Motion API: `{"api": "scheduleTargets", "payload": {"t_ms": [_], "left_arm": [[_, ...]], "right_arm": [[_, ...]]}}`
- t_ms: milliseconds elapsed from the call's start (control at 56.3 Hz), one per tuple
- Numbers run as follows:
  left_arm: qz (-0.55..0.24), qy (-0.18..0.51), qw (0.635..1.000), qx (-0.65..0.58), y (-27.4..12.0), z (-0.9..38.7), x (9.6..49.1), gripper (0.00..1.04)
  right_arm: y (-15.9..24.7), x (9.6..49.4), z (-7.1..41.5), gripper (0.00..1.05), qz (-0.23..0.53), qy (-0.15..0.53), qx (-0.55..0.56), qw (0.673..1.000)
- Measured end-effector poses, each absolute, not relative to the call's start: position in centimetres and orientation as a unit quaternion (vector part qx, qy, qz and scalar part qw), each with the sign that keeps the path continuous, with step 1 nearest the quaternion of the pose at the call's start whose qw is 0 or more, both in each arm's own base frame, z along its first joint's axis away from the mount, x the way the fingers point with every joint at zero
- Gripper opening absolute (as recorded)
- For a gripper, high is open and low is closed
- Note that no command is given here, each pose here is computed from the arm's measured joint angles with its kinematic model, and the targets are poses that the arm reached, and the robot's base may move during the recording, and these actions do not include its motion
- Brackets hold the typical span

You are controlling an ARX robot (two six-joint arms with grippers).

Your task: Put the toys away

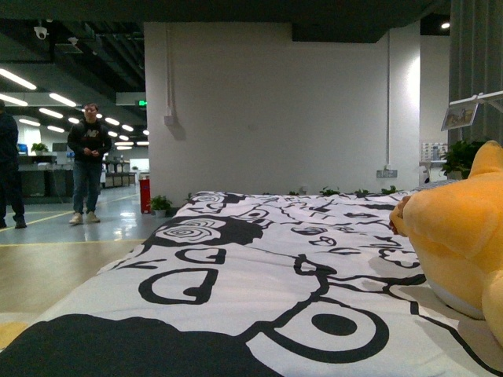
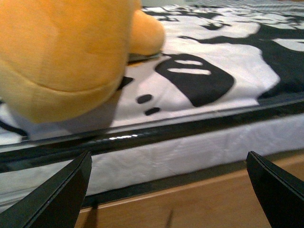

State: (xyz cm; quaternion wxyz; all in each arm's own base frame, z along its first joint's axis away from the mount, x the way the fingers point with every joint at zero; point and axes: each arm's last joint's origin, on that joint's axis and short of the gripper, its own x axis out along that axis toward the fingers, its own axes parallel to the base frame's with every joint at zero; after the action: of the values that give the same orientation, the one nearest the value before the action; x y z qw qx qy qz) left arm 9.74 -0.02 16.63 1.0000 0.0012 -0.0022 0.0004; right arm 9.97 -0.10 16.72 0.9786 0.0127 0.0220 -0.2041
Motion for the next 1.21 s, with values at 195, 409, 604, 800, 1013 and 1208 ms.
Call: {"api": "scheduleTargets", "payload": {"t_ms": [195,409,604,800,1013,1208], "left_arm": [[0.001,-0.002,1.000,0.001,0.0,16.6,9.7,0.98],[0.001,-0.002,1.000,0.001,0.0,16.6,9.7,0.98],[0.001,-0.002,1.000,0.001,0.0,16.6,9.7,0.99],[0.001,-0.002,1.000,0.001,0.0,16.6,9.7,0.98],[0.001,-0.002,1.000,0.001,0.0,16.6,9.7,0.98],[0.001,-0.002,1.000,0.001,0.0,16.6,9.7,0.99]], "right_arm": [[0.6,10.7,20.5,0.98,-0.173,-0.015,0.038,0.984],[2.0,12.1,22.7,0.98,-0.088,-0.031,0.063,0.994],[3.8,13.6,22.8,0.98,-0.047,-0.026,0.064,0.997],[5.8,15.1,23.4,0.98,-0.021,-0.034,0.059,0.997],[7.0,16.2,23.6,0.98,-0.007,-0.043,0.049,0.998],[6.9,17.1,23.4,0.98,-0.014,-0.049,0.036,0.998]]}}
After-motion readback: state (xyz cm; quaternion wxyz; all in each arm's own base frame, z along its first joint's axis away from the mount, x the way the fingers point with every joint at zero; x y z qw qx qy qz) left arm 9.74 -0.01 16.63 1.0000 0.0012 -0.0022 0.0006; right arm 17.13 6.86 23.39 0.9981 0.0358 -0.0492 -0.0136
